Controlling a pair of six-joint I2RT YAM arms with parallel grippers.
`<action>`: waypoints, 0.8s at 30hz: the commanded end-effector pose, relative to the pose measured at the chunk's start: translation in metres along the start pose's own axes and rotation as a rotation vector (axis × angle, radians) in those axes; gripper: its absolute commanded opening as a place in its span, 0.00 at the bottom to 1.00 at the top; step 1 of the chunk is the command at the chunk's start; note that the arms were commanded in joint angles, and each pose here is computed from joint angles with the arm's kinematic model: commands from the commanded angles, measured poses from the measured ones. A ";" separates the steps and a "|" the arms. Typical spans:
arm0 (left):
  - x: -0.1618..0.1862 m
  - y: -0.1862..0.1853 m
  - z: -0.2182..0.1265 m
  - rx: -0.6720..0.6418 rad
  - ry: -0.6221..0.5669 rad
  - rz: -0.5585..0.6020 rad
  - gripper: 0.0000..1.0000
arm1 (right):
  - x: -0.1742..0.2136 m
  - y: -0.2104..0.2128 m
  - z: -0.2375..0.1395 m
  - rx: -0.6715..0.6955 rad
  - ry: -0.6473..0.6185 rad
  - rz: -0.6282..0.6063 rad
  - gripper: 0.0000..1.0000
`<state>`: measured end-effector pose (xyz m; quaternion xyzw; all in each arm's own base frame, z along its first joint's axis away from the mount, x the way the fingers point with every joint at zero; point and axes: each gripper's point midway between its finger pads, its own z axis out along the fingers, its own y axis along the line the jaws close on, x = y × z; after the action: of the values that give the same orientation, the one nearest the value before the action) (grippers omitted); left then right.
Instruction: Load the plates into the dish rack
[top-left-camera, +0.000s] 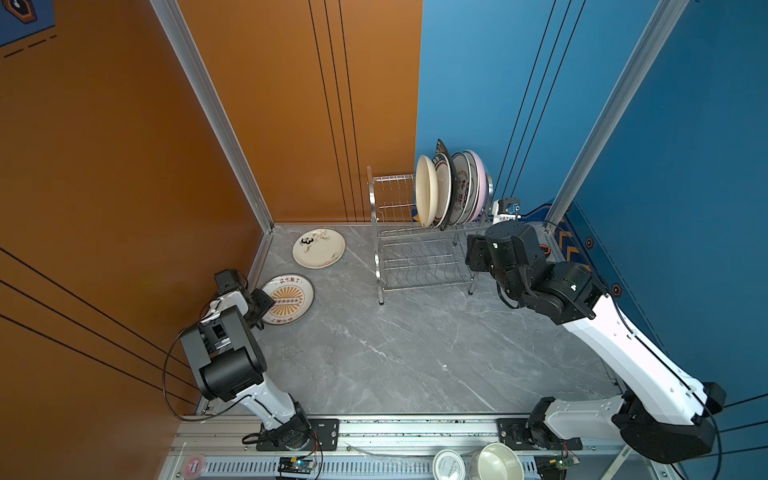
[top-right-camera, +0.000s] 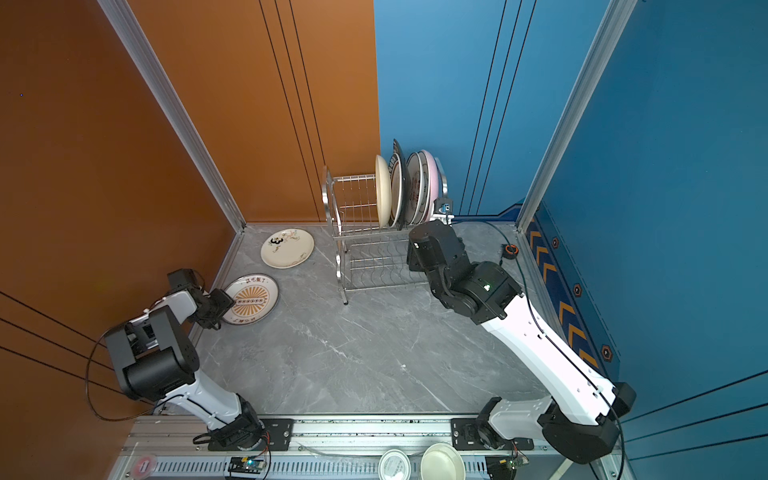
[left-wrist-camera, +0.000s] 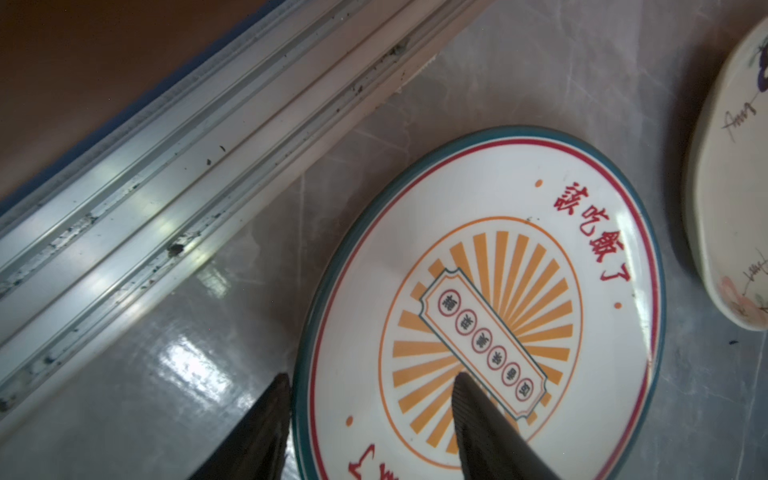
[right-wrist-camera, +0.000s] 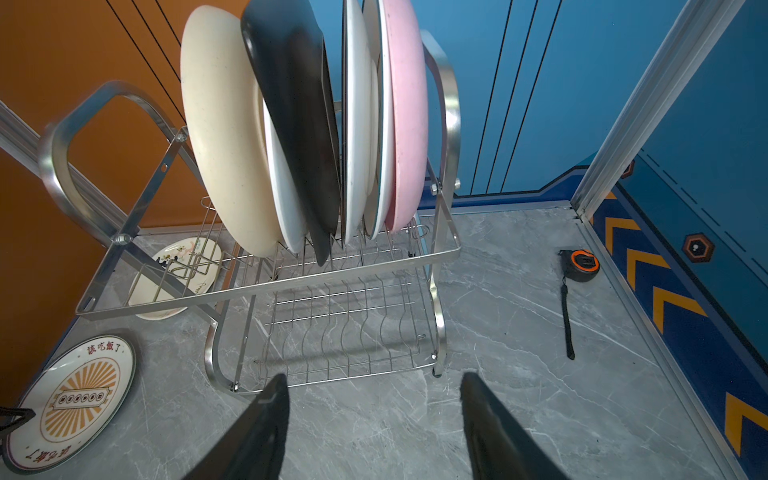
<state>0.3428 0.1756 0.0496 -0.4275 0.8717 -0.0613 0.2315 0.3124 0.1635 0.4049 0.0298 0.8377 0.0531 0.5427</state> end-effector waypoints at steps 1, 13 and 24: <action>0.001 -0.007 -0.008 0.012 0.015 0.041 0.63 | 0.005 -0.007 -0.004 0.009 0.011 0.014 0.66; -0.057 -0.053 -0.017 0.057 -0.064 0.110 0.59 | 0.016 -0.013 -0.004 0.019 0.032 0.034 0.66; -0.080 -0.100 0.035 0.106 0.003 0.193 0.53 | 0.022 -0.020 0.009 0.032 0.069 0.061 0.66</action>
<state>0.4634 0.1897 0.0832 -0.3524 0.8920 -0.0716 0.2741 0.3140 0.1505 0.3852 0.0573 0.8482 0.0533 0.5239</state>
